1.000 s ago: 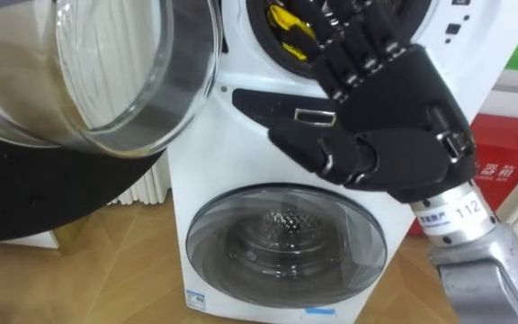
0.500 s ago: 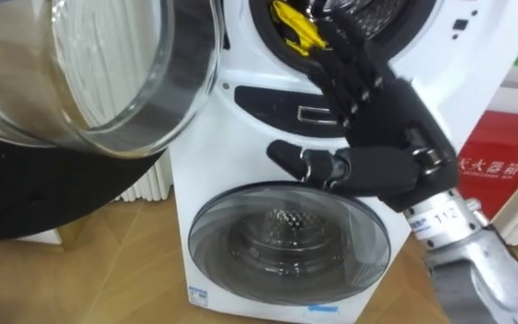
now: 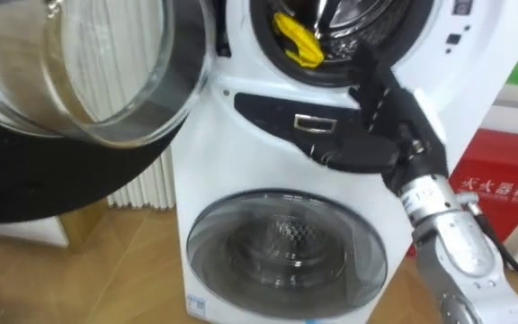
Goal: Pick clothes from washing machine
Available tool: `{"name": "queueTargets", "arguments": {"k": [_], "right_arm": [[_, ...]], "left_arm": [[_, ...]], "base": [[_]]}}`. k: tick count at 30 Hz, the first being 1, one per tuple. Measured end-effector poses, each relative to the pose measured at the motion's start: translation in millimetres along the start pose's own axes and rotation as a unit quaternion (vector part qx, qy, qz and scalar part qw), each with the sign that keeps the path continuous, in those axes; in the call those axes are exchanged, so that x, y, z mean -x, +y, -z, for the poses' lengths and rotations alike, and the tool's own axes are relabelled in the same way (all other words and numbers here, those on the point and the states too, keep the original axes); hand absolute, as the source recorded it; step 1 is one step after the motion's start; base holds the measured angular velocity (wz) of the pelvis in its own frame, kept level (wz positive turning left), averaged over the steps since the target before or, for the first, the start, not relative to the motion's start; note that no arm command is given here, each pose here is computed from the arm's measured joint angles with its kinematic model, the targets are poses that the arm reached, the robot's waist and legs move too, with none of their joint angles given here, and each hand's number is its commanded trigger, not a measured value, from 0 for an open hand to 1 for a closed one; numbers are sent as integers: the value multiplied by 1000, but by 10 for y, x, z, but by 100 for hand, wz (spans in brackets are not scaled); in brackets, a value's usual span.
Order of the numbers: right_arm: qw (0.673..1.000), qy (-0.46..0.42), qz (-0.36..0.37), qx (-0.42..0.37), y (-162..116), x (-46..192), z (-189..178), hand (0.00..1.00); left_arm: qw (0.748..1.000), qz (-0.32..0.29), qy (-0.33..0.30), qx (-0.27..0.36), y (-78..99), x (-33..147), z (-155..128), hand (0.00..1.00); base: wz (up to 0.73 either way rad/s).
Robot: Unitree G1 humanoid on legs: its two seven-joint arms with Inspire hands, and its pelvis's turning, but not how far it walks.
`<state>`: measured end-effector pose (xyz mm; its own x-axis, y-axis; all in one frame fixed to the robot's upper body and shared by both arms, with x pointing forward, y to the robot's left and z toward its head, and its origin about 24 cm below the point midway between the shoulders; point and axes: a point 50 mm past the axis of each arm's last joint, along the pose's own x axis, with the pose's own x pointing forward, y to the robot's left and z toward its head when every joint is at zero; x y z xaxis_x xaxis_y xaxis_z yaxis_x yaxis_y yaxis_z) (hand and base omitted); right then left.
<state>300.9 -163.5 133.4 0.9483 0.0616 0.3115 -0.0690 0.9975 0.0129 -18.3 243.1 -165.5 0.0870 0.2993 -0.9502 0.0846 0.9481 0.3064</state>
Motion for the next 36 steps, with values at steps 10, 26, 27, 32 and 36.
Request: {"name": "queueTargets", "arguments": {"k": [10,26,27,32,36], "right_arm": [[1000,-19,11,18,-33,14,-58,0],[987,-24,149,44,-559,254,-36,0],[987,-23,150,47,-567,254,-38,0],[987,-14,152,55,-587,269,-17,0],[988,-17,145,56,-536,249,-38,0]], "left_arm": [[1000,17,-6,-7,8,-5,-33,0],[995,-25,-91,-6,257,-34,-708,0],[996,-27,-90,-6,275,-34,-696,0],[997,-22,-75,-18,224,-41,-571,0],[998,-20,-52,-18,213,-43,-405,0]], "base": [[-14],[1],[0],[10],[-11]]}}
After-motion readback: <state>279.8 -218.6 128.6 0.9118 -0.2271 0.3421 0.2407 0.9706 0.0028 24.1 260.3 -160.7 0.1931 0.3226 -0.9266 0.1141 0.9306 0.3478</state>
